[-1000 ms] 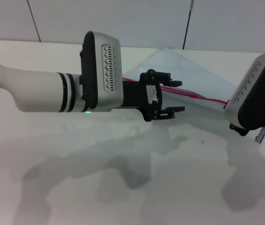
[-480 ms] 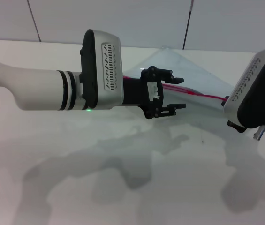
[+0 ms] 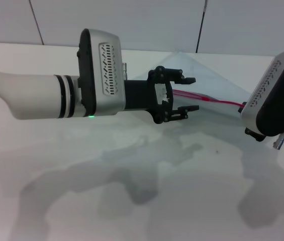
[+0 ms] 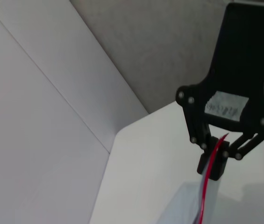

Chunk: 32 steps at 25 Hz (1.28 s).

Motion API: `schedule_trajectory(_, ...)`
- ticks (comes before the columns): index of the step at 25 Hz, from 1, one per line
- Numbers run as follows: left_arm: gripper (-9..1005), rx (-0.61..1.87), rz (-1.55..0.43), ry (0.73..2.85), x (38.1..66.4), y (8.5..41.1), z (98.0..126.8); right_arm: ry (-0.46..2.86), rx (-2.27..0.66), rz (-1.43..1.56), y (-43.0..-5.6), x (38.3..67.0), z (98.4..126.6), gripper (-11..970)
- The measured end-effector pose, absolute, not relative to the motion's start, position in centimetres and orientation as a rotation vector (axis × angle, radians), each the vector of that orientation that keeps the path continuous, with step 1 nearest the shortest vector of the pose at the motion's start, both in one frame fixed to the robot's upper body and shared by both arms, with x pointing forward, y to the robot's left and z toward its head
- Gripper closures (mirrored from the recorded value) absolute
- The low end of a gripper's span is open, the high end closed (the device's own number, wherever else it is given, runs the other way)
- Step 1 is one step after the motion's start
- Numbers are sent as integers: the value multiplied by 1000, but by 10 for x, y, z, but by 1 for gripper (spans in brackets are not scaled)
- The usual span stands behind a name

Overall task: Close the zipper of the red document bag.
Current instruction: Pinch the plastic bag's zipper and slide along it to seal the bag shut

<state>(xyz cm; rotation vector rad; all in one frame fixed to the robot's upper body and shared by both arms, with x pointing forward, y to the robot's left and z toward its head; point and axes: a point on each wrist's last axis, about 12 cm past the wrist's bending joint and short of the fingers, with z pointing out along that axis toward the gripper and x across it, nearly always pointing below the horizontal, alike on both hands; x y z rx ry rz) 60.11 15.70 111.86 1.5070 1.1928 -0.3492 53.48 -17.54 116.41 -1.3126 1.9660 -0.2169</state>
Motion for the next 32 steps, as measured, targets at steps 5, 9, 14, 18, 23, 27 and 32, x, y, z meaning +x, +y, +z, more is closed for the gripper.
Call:
schedule_trajectory(5,424,1498,-343,1182,599,159,1121,1968,-1312,-219,-176,535,1164,908)
schedule_trajectory(9,424,1503,-345,1200,599,160,1118,1960,-1319,-219,-175,535,1165,908)
schedule_trajectory(14,425,1517,-341,1201,601,157,1116,1952,-1320,-219,-174,535,1166,907)
schedule_trajectory(18,425,1512,-344,1200,601,157,1117,1953,-1322,-220,-174,535,1166,906)
schedule_trajectory(23,426,1493,-358,1205,600,159,1116,1949,-1325,-219,-174,534,1166,905)
schedule_trajectory(27,426,1482,-364,1214,599,160,1115,1951,-1322,-220,-174,535,1165,904)
schedule_trajectory(32,426,1443,-382,1197,596,164,1113,1949,-1320,-221,-175,535,1166,903)
